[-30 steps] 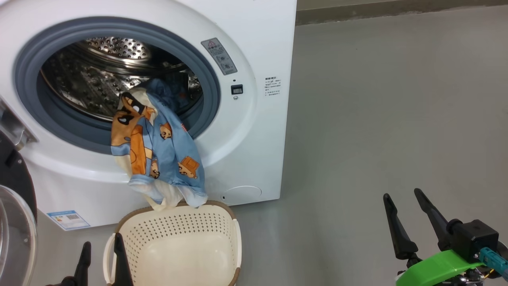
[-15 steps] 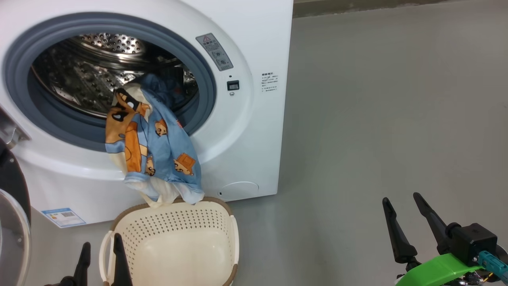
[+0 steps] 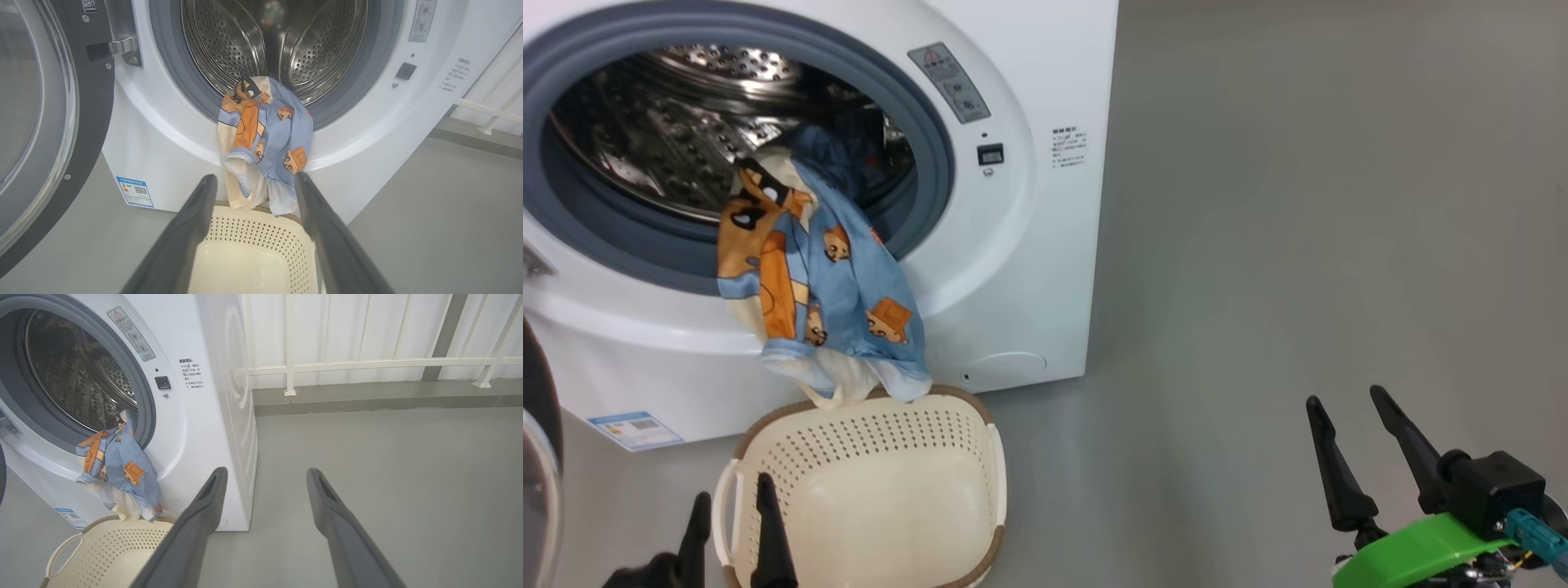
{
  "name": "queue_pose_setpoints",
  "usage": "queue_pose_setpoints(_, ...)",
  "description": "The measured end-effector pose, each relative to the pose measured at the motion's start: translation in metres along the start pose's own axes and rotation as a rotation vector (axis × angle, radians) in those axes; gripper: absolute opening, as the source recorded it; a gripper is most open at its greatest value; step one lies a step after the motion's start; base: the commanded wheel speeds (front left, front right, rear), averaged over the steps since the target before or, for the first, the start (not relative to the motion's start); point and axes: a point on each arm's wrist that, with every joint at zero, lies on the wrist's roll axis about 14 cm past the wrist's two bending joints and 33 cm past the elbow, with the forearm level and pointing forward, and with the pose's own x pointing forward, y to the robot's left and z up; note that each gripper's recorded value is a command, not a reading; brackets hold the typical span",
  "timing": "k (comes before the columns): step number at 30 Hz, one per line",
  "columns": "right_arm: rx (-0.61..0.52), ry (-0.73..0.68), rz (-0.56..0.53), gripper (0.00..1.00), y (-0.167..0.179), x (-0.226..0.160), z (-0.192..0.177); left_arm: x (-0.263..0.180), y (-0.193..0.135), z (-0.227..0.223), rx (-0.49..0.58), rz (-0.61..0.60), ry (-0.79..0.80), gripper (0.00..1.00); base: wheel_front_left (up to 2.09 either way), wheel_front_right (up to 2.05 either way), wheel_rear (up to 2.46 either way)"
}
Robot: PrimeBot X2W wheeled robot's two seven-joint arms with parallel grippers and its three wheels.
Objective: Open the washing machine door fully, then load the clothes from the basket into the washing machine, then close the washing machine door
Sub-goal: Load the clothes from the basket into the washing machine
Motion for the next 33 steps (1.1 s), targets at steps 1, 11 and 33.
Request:
queue_pose_setpoints(1, 0.0, 0.001, 0.0, 1.0, 0.0, 0.002, 0.0, 0.003, 0.0, -0.002, -0.002, 0.002, 0.009, 1.0, 0.0, 0.0, 0.0)
queue_pose_setpoints(11, -0.011, 0.002, 0.01, 1.0, -0.002, 0.03, 0.0, 0.057, -0.01, -0.028, 0.012, -0.031, 0.102, 1.0, 0.0, 0.0, 0.0)
queue_pose_setpoints(33, 0.011, 0.064, -0.056, 1.0, -0.033, 0.082, -0.05, 0.2, -0.007, -0.138, -0.005, -0.001, 0.514, 1.0, 0.0, 0.0, 0.0)
